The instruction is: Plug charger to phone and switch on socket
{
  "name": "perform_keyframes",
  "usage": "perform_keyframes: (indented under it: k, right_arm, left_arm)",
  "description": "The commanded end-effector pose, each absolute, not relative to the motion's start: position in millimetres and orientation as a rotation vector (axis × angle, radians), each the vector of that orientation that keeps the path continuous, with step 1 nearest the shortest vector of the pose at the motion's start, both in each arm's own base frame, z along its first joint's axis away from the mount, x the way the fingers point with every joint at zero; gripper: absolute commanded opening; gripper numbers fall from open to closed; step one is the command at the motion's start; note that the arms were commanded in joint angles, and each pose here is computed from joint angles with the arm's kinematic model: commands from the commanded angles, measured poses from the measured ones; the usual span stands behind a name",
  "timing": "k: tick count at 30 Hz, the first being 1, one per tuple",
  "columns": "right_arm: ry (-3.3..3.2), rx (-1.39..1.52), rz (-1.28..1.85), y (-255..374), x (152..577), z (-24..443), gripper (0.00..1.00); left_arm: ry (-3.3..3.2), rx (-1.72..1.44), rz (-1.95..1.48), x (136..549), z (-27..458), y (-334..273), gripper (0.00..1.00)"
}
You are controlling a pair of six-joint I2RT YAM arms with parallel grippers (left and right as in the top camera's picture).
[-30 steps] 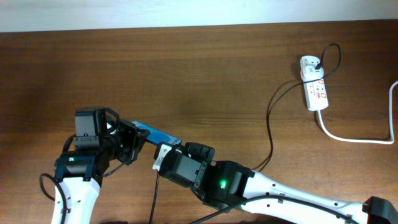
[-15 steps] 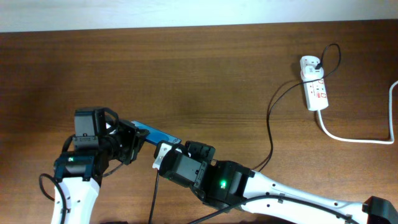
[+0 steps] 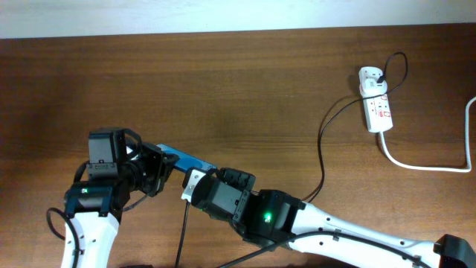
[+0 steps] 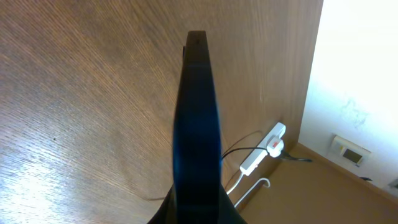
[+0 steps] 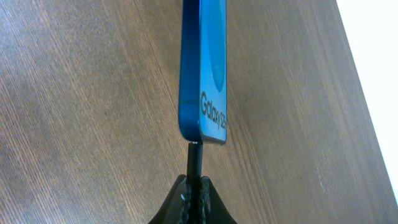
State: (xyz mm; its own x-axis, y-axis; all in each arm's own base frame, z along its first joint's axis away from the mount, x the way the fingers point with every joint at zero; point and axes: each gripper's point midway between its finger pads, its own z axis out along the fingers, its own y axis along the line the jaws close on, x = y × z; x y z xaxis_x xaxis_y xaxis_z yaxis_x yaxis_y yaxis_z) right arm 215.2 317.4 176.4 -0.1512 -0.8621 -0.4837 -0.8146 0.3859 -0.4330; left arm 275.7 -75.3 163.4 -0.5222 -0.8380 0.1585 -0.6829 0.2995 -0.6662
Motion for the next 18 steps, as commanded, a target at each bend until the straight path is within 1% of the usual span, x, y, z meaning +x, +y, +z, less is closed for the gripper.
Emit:
perform_keyframes:
  k: [1, 6, 18]
  right_arm:
    - [1.992, -1.406, -0.113, 311.3, 222.1, 176.5, 0.04]
    - [2.001, -1.407, -0.163, 303.5, 223.4, 175.4, 0.04]
    - [1.981, -1.382, -0.13, 311.0, 225.9, 180.5, 0.04]
  left_arm:
    - [2.354, -1.336, -1.066, 276.9, 172.3, -79.4, 0.0]
    - [2.351, -1.338, -1.055, 277.4, 171.7, -78.0, 0.0]
    - [2.352, -1.337, -1.055, 277.3, 171.7, -78.1, 0.0]
